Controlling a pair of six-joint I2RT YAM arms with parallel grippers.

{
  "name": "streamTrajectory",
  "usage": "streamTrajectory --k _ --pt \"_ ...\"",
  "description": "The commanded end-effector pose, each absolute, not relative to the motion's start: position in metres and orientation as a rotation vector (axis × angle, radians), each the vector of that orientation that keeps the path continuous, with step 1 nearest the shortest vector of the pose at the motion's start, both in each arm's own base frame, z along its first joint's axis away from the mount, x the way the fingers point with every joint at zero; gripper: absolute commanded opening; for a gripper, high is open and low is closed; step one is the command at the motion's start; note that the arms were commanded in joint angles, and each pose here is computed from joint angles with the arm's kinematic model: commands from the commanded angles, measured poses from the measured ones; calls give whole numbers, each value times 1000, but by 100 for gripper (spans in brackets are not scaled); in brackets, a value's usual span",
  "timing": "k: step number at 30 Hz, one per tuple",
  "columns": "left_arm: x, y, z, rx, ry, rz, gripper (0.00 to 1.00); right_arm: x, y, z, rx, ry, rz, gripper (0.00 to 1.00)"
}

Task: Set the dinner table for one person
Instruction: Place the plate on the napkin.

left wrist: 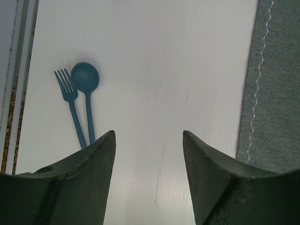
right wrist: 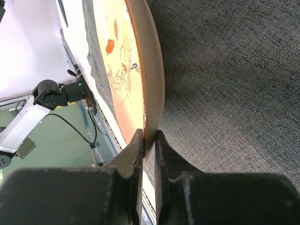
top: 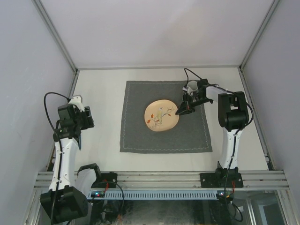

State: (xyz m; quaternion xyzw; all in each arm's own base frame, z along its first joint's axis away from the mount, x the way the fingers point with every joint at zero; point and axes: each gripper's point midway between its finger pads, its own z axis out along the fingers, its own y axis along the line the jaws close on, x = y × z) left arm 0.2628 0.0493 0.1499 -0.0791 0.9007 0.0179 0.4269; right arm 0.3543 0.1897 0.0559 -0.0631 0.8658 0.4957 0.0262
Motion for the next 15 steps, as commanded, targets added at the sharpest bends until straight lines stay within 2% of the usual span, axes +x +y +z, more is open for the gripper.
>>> streamTrajectory --k 1,4,8,15 --pt "262 50 153 -166 2234 53 64 353 192 73 -128 2659 1644 7" --pt "262 49 153 -164 2233 52 64 352 188 67 -111 2680 1628 21" --pt "262 49 153 -160 2236 53 64 353 184 63 -89 2698 1609 28" --pt "262 49 150 -161 2239 49 64 358 184 86 -156 2650 1579 30"
